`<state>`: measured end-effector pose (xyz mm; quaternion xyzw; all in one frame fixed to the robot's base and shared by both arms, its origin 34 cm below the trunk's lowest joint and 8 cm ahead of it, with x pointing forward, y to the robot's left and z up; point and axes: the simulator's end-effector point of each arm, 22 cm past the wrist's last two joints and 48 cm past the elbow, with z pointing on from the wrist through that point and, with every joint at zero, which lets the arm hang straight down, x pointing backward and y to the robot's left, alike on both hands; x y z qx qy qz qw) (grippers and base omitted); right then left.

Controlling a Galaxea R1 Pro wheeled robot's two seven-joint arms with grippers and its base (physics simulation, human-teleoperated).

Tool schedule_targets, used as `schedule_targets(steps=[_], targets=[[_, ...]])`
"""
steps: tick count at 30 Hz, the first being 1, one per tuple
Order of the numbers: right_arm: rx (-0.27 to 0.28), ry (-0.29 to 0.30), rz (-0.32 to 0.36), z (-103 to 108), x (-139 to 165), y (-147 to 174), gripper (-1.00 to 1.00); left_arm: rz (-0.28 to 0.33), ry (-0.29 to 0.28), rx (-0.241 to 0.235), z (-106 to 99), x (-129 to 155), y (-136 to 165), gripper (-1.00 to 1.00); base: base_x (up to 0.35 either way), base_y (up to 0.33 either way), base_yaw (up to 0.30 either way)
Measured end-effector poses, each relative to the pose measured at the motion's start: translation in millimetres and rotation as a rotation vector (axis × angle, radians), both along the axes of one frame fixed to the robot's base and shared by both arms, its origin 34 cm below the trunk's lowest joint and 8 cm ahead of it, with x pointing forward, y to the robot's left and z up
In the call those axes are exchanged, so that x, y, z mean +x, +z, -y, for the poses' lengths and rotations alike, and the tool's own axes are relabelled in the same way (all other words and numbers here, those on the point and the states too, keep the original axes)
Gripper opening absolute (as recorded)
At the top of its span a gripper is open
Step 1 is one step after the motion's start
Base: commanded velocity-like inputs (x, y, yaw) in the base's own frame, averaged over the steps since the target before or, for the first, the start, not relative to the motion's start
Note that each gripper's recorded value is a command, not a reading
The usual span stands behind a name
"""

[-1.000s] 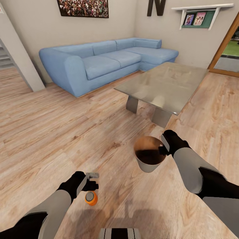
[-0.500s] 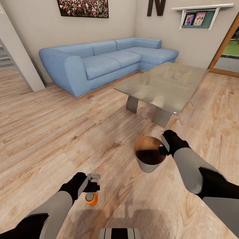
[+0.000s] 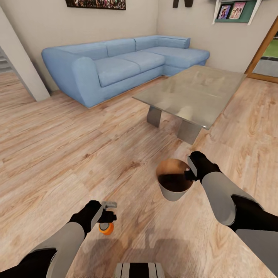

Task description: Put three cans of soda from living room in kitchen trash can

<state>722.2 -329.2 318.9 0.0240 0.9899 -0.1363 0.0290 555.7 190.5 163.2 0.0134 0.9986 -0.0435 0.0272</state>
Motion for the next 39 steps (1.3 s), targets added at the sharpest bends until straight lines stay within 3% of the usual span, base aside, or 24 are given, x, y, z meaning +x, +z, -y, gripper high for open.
schedule_targets(steps=[10, 39], targets=[[-0.001, 0.0, -0.039, 0.3, -7.4, -26.1, -1.0, -0.038, 0.0, 0.0, 0.0, -13.4, -19.6, 1.0, 0.0, 0.0, 0.0], [-0.005, 0.006, -0.039, -0.2, -3.3, -25.8, -1.0, -0.041, 0.003, 0.003, -3.0, -14.2, -22.5, 1.0, 0.0, 0.0, 0.0]])
